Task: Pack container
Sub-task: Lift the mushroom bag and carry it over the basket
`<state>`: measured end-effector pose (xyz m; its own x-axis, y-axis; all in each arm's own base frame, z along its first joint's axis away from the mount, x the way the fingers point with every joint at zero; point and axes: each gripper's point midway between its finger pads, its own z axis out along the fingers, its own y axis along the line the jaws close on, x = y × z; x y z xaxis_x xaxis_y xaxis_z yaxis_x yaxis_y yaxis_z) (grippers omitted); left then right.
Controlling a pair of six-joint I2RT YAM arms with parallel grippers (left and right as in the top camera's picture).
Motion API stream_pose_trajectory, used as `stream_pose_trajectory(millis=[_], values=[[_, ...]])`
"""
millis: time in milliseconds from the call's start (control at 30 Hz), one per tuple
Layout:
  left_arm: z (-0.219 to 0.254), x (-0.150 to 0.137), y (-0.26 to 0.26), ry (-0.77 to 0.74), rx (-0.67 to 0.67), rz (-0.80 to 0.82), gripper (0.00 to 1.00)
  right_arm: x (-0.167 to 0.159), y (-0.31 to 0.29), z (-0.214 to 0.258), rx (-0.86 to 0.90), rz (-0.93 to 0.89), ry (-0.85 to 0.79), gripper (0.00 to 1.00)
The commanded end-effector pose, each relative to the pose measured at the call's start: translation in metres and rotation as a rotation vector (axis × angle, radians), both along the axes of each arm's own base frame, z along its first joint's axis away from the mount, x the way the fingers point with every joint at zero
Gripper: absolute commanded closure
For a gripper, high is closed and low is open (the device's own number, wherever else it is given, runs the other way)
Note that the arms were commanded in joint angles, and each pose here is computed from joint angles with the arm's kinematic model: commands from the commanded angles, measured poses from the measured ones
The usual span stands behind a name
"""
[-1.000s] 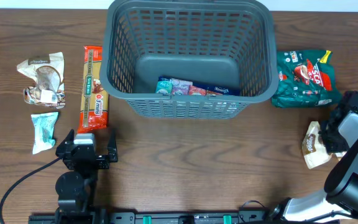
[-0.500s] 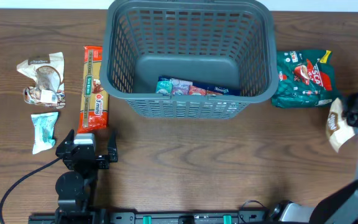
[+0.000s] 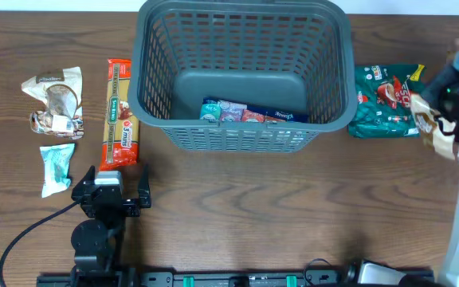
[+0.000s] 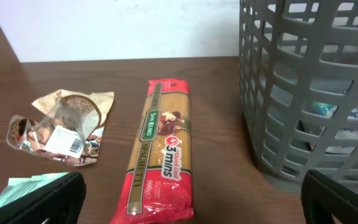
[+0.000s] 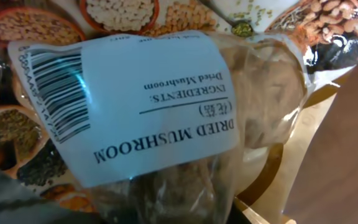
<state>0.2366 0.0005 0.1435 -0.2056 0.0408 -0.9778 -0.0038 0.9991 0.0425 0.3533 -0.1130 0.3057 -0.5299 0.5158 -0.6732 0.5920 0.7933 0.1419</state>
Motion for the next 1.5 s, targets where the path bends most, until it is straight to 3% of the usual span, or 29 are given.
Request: stream_pose_trajectory(millis=[0, 200, 400, 933, 1467], values=[[-0.013, -0.001, 0.0, 0.038, 0.008, 0.002, 0.02, 0.003, 0.03, 0.042, -0.049, 0.136, -0.072, 0.99], [-0.013, -0.001, 0.0, 0.038, 0.008, 0.002, 0.01, 0.004, 0.084, 0.075, -0.064, 0.3, -0.13, 0.99], [-0.013, -0.001, 0.0, 0.038, 0.008, 0.002, 0.01, 0.002, 0.134, 0.08, -0.057, 0.443, -0.135, 0.99], [-0.013, -0.001, 0.0, 0.038, 0.008, 0.002, 0.01, 0.003, 0.258, 0.009, -0.115, 0.84, 0.103, 0.99], [-0.013, -0.001, 0.0, 0.038, 0.008, 0.002, 0.01, 0.027, 0.255, -0.007, -0.103, 0.825, 0.122, 0.99]])
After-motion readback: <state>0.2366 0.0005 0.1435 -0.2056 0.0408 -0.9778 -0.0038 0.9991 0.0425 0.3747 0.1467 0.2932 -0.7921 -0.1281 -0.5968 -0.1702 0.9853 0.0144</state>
